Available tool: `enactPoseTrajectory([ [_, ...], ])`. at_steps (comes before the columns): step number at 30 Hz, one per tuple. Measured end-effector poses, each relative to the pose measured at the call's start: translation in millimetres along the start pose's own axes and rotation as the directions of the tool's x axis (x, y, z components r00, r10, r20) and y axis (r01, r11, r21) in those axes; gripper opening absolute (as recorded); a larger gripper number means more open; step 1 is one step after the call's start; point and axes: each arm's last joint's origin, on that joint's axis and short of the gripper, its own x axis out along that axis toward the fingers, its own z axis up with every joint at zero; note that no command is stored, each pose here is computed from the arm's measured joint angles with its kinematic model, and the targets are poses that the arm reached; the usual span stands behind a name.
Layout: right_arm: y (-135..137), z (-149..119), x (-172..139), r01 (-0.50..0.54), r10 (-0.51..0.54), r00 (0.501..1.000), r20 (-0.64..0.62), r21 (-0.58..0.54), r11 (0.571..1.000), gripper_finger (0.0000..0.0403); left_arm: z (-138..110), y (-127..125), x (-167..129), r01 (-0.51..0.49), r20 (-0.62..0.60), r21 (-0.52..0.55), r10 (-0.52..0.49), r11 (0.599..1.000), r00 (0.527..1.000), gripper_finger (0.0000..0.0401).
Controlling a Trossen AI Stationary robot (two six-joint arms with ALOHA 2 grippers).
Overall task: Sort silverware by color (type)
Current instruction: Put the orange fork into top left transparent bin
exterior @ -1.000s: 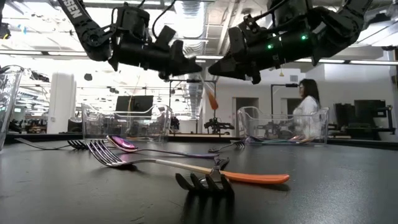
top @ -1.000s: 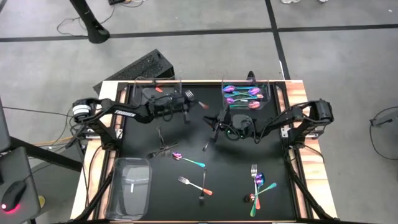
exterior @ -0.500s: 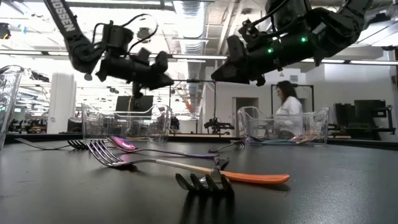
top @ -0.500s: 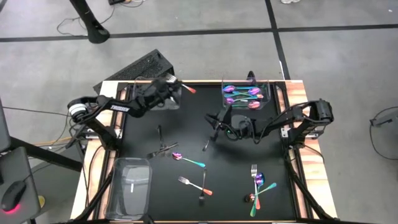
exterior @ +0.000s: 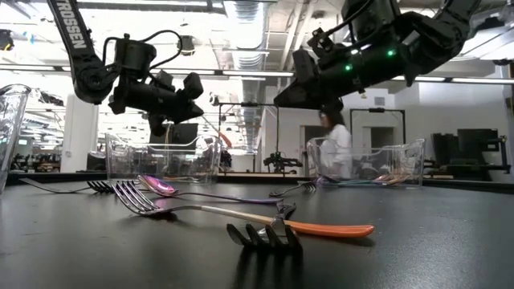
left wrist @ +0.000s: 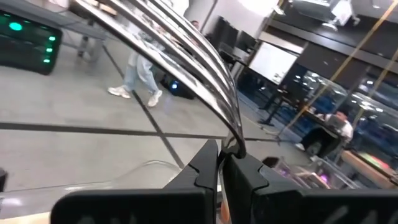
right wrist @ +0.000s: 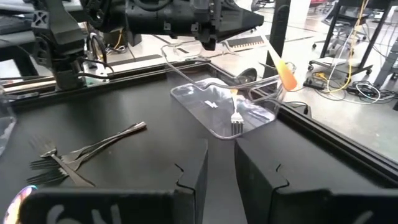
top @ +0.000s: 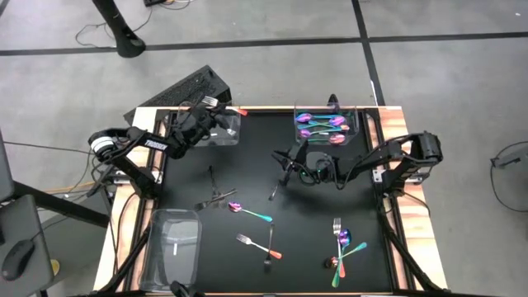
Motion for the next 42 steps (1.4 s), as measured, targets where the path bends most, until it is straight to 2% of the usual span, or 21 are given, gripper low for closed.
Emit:
enactPoseTrajectory([
  [6, 1, 0, -1, -0.004, 0.004, 1.0, -0.001, 0.0, 1.0, 0.0103, 0, 1, 0, -0.021, 0.008, -0.001, 0.021, 1.0, 1.0, 0.0005],
  [14, 2, -1, -1, -0.008, 0.008, 1.0, -0.002, -0.002, 1.0, 0.0103, -3, 2, 0, -0.029, -0.02, 0.06, 0.03, 0.998, 0.999, 0.0007],
  [18, 2, 0, -1, -0.008, 0.008, 1.0, -0.002, -0.001, 1.0, 0.0103, -3, 1, 0, -0.016, -0.038, 0.067, 0.018, 0.998, 0.999, 0.0005],
  [24, 2, -2, -1, -0.007, 0.007, 1.0, -0.017, -0.009, 1.0, 0.0103, 9, -5, -6, 0.028, -0.043, 0.088, -0.025, 0.996, 0.999, 0.0002],
  [32, 2, -3, -1, -0.005, 0.005, 1.0, -0.027, -0.012, 1.0, 0.0103, 21, -6, -22, -0.035, -0.149, 0.184, 0.063, 0.982, 0.987, 0.0001],
  [38, -1, -2, 0, 0.004, -0.004, 1.0, -0.022, 0.005, 1.0, 0.0103, 17, 0, -23, -0.14, -0.166, 0.216, 0.178, 0.966, 0.97, 0.0007],
  [42, 0, -3, 0, 0.003, -0.003, 1.0, -0.023, 0.008, 1.0, 0.0103, 15, 0, -23, -0.109, -0.189, 0.196, 0.147, 0.974, 0.971, 0.0012],
])
